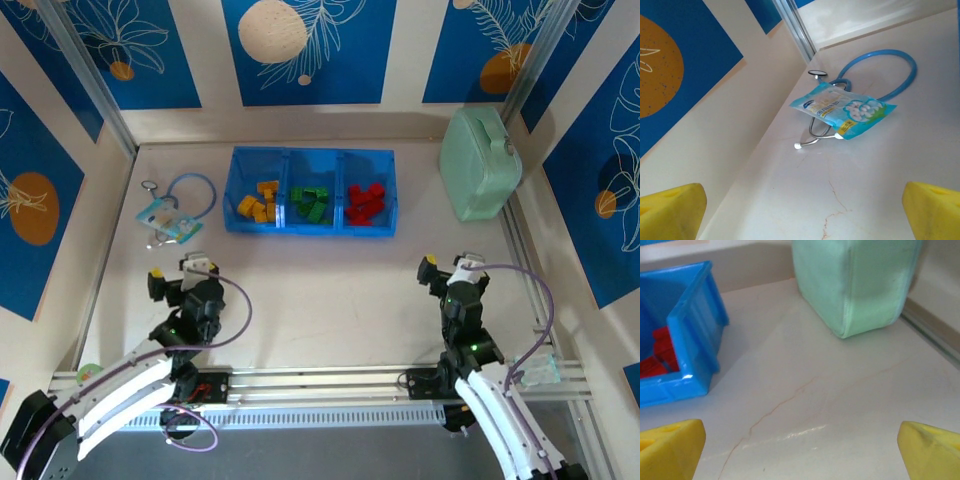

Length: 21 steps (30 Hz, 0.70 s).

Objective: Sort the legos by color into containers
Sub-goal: Reset both arms

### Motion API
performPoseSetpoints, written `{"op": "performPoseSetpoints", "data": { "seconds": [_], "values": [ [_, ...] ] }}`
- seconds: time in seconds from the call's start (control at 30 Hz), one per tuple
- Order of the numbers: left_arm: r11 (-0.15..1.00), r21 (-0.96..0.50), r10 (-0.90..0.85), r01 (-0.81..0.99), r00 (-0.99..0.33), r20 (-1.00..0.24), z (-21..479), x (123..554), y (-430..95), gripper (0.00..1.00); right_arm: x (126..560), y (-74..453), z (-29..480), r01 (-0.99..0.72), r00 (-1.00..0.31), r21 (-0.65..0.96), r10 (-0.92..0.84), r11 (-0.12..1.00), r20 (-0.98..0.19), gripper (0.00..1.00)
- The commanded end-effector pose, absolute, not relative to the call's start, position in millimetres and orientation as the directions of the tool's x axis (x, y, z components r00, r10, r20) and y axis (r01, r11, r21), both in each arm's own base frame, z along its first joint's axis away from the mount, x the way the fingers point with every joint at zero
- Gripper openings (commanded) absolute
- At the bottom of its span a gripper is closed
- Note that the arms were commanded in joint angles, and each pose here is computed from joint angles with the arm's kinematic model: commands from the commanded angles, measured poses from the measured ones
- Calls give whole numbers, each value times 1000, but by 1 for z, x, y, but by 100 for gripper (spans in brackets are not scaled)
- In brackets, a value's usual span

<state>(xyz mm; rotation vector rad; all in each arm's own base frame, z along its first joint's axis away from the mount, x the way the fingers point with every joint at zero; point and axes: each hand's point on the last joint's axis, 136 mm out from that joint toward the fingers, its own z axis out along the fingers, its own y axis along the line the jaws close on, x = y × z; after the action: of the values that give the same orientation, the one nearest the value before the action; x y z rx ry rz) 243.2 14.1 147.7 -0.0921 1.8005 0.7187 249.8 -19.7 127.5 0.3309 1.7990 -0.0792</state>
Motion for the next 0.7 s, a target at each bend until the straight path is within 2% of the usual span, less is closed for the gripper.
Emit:
{"op": "performPoseSetpoints", "data": {
  "seconds": [0.0,0.3,0.67],
  "values": [
    [829,346,227,-440,-300,-926,155,248,17,100,257,-28,137,275,-103,176,211,945,-972,99],
    [811,276,174,-516,-238,-956,159,251,34,100,259,-50,132,349,-42,266,298,899,-954,100],
    [815,200,116,-544,-184,-976,155,267,49,100,281,-53,127,361,-68,259,303,896,-951,99]
  ]
}}
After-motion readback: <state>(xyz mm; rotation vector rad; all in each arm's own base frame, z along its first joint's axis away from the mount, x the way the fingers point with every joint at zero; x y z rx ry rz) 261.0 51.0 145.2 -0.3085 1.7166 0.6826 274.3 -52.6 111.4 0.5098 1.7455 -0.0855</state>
